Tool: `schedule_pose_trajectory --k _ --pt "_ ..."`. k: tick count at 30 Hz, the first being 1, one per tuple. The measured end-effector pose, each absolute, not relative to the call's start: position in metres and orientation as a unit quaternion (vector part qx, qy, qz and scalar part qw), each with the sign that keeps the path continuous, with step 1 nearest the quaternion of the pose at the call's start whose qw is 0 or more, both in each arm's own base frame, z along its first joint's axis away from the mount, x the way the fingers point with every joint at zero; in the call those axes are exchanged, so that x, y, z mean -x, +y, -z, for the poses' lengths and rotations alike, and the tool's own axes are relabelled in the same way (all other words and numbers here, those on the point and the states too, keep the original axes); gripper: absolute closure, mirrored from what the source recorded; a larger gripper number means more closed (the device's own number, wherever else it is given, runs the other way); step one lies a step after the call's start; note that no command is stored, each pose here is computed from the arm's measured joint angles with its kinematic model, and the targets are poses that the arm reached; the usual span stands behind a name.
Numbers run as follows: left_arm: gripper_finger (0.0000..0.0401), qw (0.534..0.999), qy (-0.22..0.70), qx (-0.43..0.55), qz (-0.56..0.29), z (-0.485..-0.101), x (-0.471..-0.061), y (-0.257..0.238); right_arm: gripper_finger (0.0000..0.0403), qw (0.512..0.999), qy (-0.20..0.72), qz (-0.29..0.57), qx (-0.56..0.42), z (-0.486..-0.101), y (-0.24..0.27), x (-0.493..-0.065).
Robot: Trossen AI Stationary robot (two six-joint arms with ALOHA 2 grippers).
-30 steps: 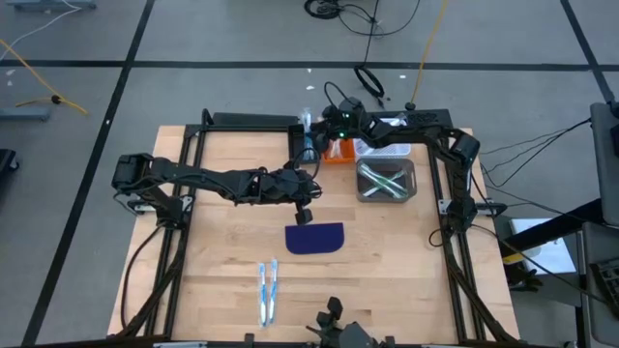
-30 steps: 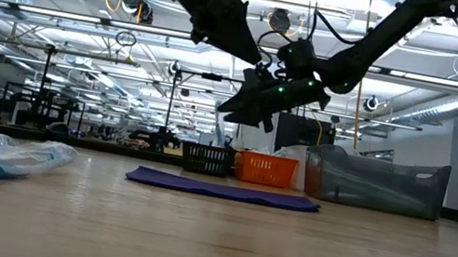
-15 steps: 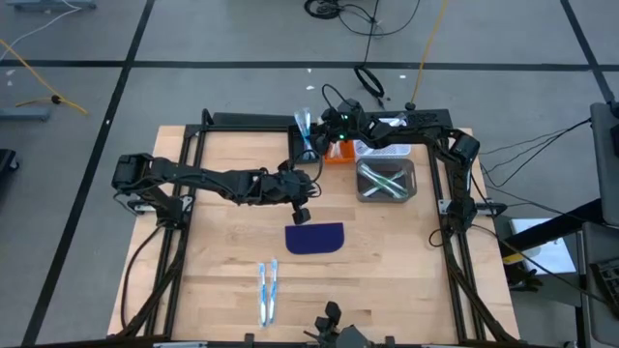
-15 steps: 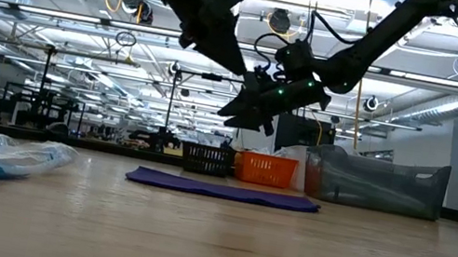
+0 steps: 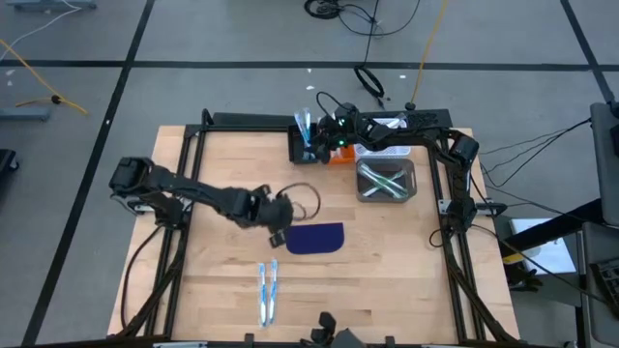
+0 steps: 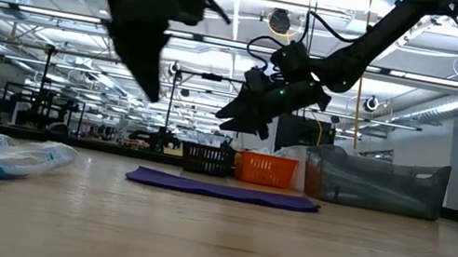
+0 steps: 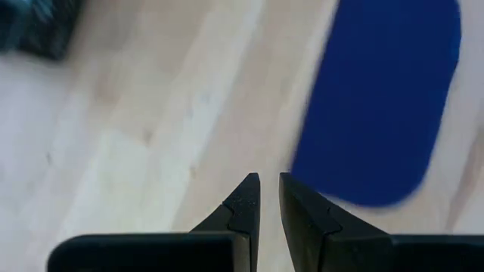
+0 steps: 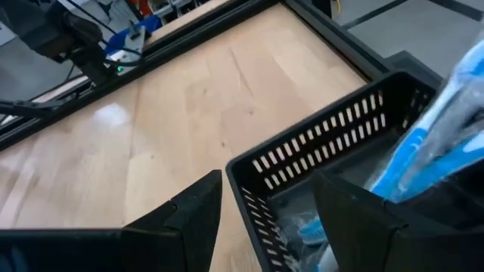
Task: Pick & Place Toothbrushes
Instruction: Put the blue toothbrush into the black bin
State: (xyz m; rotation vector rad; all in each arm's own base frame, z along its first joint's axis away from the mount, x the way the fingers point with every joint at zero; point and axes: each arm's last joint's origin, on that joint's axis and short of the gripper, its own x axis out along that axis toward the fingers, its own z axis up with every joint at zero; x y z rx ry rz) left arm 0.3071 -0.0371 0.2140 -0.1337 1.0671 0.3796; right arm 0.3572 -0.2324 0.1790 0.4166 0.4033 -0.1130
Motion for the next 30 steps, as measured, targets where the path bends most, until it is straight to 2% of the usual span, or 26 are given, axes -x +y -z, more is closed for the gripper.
schedule_pose_trajectory --k 4,10,19,25,30 --pt "0.0350 0.829 0.514 0.081 -0.204 -0.210 -0.297 -0.060 0.0202 0.956 0.207 0.046 -0.202 -0.178 -0.226 -0.360" --pt "0.0350 0.809 0.527 0.157 -0.205 -0.199 -0.281 -0.092 0.0205 0.950 0.224 -0.022 -0.214 -0.175 -0.207 -0.368" --pt "0.0350 0.751 0.560 0.287 -0.199 -0.167 -0.245 -0.139 0.0205 0.948 0.242 -0.057 -0.197 -0.173 -0.182 -0.380" --pt "0.0350 0.738 0.554 0.318 -0.219 -0.154 -0.229 -0.150 0.0204 0.949 0.243 -0.066 -0.190 -0.173 -0.175 -0.383" --pt "0.0350 0.749 0.531 0.335 -0.212 -0.149 -0.229 -0.153 0.0204 0.949 0.244 -0.069 -0.189 -0.173 -0.172 -0.384"
